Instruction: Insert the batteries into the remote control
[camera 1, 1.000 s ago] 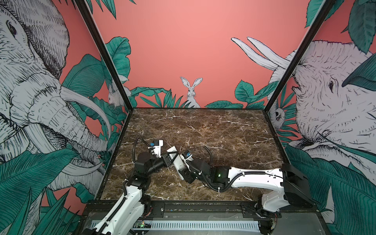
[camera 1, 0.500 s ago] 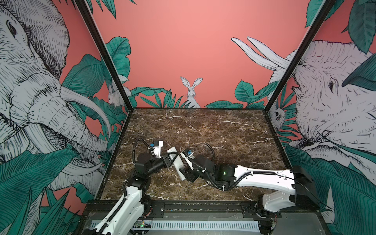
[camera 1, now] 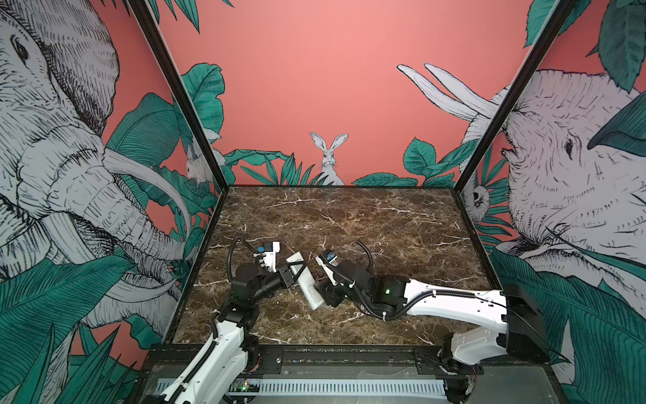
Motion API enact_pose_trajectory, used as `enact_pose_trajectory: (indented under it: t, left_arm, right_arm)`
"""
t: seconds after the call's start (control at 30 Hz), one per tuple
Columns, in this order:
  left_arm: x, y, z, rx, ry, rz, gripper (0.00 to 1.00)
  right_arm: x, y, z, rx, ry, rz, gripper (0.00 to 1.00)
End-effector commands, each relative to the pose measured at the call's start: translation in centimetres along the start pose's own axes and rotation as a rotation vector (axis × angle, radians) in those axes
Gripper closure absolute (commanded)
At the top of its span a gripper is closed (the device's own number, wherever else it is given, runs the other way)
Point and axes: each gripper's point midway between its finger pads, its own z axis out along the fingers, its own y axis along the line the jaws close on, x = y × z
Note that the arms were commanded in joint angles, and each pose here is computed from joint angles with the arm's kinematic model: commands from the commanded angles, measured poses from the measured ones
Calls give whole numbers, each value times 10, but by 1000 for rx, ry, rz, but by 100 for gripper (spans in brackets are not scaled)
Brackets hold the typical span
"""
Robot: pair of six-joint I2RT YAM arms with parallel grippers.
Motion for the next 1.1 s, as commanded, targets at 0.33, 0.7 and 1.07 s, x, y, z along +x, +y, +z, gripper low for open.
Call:
enact_pose_trajectory:
  t: [0.33, 0.7, 1.07]
  left_arm:
    - [-2, -6, -2, 28, -14, 18, 100]
    - [-1, -6, -2, 30, -15, 16, 100]
    - [-1, -6, -2, 30, -12, 17, 100]
  right_arm:
    - [8, 1, 18, -20, 22, 32, 41]
    - [16, -6, 25, -3, 33, 50, 41]
    - [24, -9, 33, 0, 54, 61, 42]
